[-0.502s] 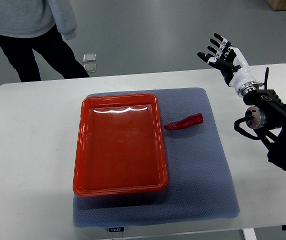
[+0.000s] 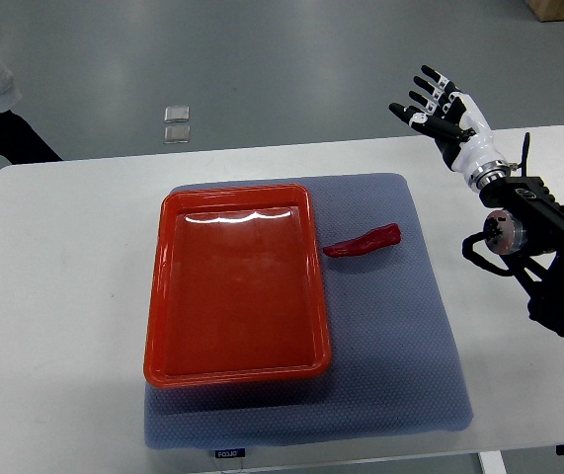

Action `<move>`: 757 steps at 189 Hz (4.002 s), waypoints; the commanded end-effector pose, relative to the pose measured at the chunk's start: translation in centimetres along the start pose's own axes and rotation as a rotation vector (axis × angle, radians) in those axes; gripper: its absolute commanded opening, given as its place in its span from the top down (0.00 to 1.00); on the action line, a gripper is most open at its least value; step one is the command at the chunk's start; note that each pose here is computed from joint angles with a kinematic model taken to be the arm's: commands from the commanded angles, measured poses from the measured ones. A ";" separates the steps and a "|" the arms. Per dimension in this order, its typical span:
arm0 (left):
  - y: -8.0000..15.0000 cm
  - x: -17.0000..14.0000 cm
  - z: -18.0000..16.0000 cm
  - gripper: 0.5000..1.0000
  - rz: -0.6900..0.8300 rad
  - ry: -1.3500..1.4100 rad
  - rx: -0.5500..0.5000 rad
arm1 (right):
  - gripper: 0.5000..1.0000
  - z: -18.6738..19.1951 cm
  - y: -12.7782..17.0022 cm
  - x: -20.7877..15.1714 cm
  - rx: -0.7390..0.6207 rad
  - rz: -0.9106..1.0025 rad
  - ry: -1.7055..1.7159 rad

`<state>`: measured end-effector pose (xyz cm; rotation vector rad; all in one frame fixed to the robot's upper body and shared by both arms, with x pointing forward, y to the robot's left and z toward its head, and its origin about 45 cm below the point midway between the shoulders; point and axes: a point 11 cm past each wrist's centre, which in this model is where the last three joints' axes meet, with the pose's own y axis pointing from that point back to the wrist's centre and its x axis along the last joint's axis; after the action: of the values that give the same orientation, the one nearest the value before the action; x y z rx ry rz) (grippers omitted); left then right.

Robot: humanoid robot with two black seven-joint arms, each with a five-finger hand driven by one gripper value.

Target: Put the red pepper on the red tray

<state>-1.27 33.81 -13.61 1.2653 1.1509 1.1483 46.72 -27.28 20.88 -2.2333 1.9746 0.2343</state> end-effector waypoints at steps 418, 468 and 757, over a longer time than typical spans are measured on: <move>0.0 0.0 0.0 0.00 0.000 0.002 -0.001 | 0.17 1.4 5.2 -9.3 0.048 -1.103 1.366; 0.0 0.0 0.0 0.00 0.001 0.002 0.000 | 0.18 3.1 5.0 -7.5 0.009 -1.064 1.561; 0.0 0.0 0.0 0.00 0.000 0.002 -0.001 | 1.00 2.7 3.2 -4.3 -0.031 -0.952 1.791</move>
<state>-1.22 33.82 -13.61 1.2635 1.1517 1.1498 42.34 -23.31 17.94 -3.2545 0.4476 -2.3758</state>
